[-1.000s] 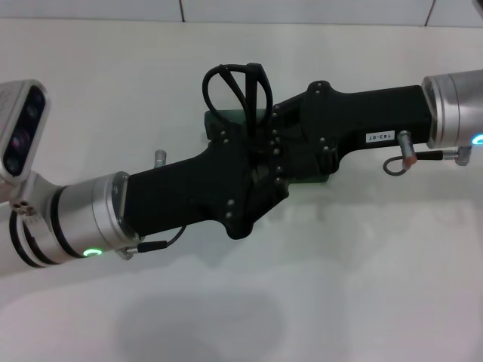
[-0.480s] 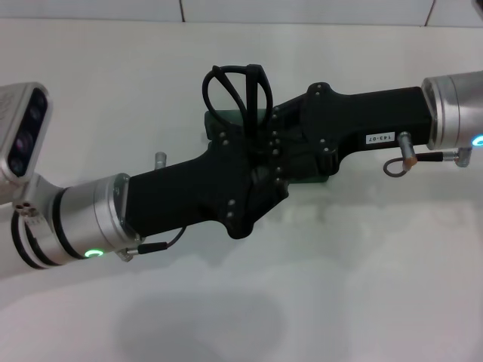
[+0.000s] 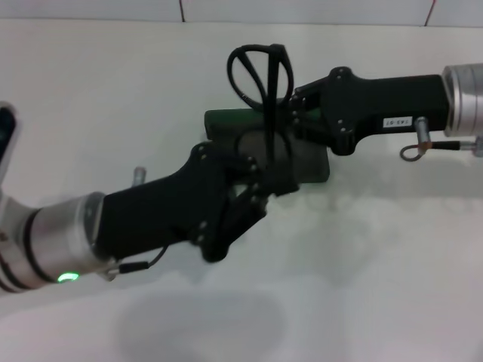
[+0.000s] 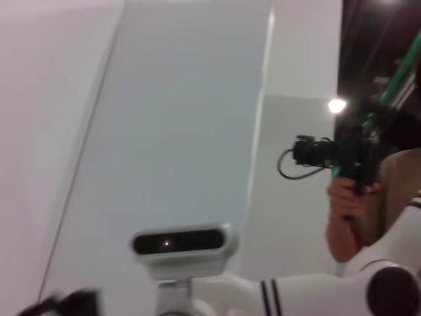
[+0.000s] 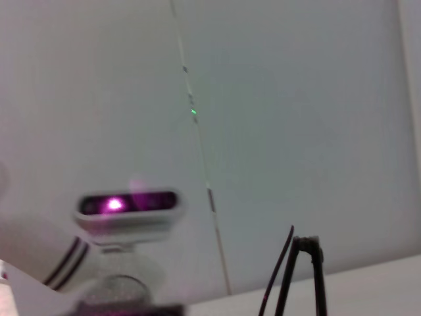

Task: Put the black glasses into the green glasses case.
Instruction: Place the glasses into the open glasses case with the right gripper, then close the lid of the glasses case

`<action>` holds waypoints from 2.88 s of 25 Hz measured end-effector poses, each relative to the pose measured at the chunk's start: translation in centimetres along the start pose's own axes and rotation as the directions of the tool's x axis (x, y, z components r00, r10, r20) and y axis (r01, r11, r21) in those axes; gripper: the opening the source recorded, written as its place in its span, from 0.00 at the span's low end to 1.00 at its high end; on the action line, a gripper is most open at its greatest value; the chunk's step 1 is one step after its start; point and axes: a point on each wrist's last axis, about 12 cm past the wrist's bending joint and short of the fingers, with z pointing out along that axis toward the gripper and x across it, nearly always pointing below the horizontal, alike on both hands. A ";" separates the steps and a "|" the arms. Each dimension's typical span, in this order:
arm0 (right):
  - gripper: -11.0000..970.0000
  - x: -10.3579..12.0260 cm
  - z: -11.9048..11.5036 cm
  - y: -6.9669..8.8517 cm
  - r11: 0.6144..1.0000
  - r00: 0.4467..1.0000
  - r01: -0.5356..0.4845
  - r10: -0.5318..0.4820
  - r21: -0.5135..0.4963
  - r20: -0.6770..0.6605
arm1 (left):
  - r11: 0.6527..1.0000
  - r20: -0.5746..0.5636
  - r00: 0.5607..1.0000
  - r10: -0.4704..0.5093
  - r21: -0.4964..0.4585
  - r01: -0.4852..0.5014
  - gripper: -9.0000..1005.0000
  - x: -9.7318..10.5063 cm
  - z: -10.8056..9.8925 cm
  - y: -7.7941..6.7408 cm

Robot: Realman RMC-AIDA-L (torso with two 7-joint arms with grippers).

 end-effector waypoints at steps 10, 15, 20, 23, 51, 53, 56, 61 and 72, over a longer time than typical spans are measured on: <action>0.08 -5.8 4.7 -0.5 0.964 0.798 0.264 -0.226 -0.013 -0.558 | 0.999 0.001 0.999 0.050 0.010 -0.050 0.04 -0.1 -2.4 -2.0; 0.08 -6.2 9.4 -0.8 0.915 0.604 0.398 -0.317 -0.067 -0.731 | 0.999 0.002 0.999 0.044 -0.009 -0.044 0.04 0.2 -2.7 -2.3; 0.08 -5.0 11.7 -0.6 0.859 0.474 0.495 -0.391 -0.128 -0.789 | 0.999 0.010 0.999 0.042 -0.031 -0.041 0.04 0.4 -2.9 -2.5; 0.08 -4.5 12.1 -0.7 0.833 0.436 0.533 -0.420 -0.147 -0.796 | 0.998 0.015 0.999 0.043 -0.046 -0.042 0.05 0.4 -3.0 -2.5; 0.08 -1.9 13.4 -1.1 0.733 0.282 0.645 -0.491 -0.216 -0.824 | 0.996 0.012 1.000 0.018 -0.083 -0.017 0.05 0.9 -3.0 -2.5; 0.08 -1.9 13.4 -1.0 0.733 0.279 0.643 -0.492 -0.220 -0.825 | 0.996 0.012 1.000 0.018 -0.085 -0.017 0.05 1.0 -3.0 -2.5; 0.08 -1.9 13.4 -0.9 0.736 0.276 0.639 -0.490 -0.223 -0.827 | 0.996 0.012 1.000 0.018 -0.086 -0.017 0.05 1.0 -3.0 -2.5; 0.10 -2.0 13.4 -0.8 0.742 0.277 0.635 -0.478 -0.214 -0.834 | 0.996 0.010 1.000 0.016 -0.086 -0.015 0.05 1.0 -3.1 -2.6; 0.18 -2.2 12.4 0.5 0.766 0.331 0.623 -0.443 -0.160 -0.833 | 0.996 0.011 1.000 0.017 -0.084 -0.016 0.05 1.0 -3.1 -2.6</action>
